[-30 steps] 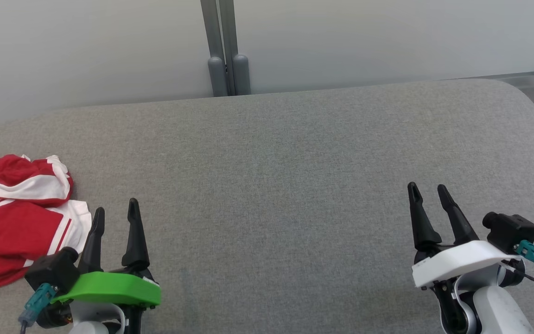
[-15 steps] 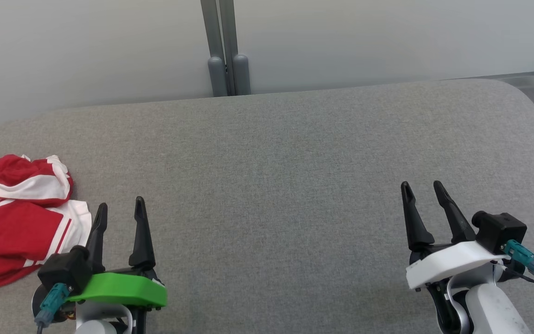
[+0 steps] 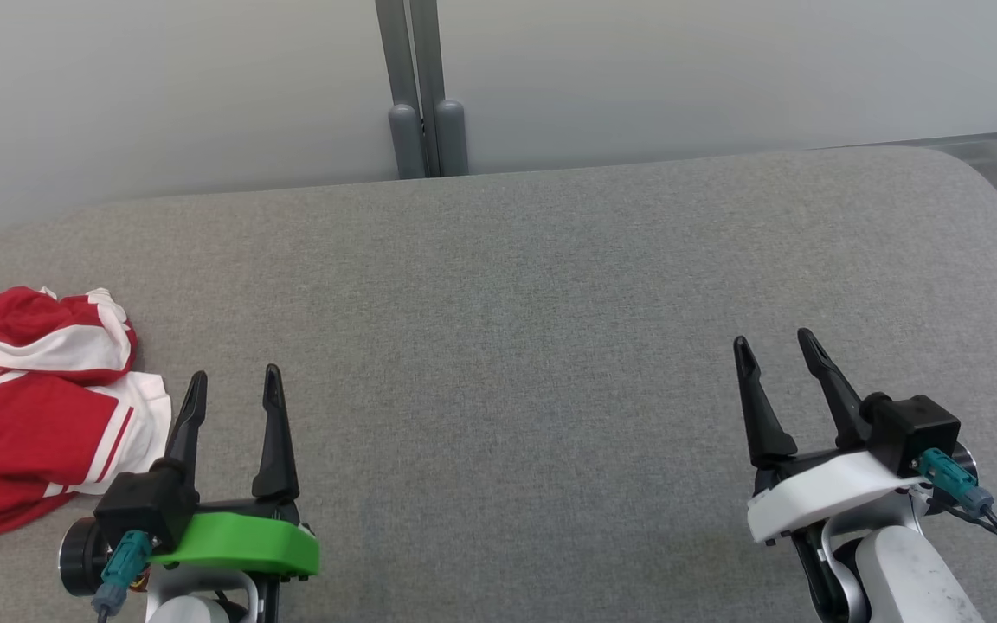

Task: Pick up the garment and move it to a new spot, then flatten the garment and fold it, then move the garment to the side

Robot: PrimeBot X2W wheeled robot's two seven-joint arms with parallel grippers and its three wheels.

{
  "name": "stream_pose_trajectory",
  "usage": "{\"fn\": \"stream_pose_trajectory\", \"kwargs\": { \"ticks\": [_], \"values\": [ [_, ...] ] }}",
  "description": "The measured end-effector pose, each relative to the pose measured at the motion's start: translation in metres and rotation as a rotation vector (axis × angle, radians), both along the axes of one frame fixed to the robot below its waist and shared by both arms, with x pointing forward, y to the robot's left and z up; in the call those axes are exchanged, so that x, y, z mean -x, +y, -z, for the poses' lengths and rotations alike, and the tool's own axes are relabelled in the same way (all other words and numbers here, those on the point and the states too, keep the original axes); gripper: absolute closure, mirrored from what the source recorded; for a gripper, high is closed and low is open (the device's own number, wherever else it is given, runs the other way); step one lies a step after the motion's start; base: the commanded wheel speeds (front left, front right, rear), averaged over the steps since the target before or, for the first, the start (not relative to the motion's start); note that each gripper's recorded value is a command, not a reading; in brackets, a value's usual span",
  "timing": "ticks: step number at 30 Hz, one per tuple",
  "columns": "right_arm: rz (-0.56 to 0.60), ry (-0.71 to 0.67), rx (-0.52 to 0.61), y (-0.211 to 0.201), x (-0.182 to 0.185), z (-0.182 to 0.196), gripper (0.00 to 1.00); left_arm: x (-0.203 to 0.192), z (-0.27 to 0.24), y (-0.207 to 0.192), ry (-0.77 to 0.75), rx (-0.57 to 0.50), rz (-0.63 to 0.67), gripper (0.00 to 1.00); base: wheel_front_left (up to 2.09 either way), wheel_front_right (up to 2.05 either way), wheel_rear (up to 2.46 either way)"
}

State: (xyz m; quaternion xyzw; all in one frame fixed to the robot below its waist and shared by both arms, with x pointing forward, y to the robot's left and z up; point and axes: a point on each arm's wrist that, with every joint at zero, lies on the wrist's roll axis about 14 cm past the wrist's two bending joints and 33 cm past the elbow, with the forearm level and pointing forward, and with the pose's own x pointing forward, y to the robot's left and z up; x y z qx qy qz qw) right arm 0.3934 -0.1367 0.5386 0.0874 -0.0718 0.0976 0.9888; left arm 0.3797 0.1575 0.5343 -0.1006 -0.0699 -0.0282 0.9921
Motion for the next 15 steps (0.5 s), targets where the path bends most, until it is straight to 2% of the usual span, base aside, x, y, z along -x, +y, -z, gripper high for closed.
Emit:
{"fn": "stream_pose_trajectory", "kwargs": {
  "ticks": [15],
  "values": [
    [-0.020, -0.040, 0.105, 0.0076, 0.0006, -0.0032, 0.00, 0.0004, -0.0075, -0.0087, -0.046, -0.099, 0.019, 0.00, 0.00, 0.00, 0.00]
  ]
}}
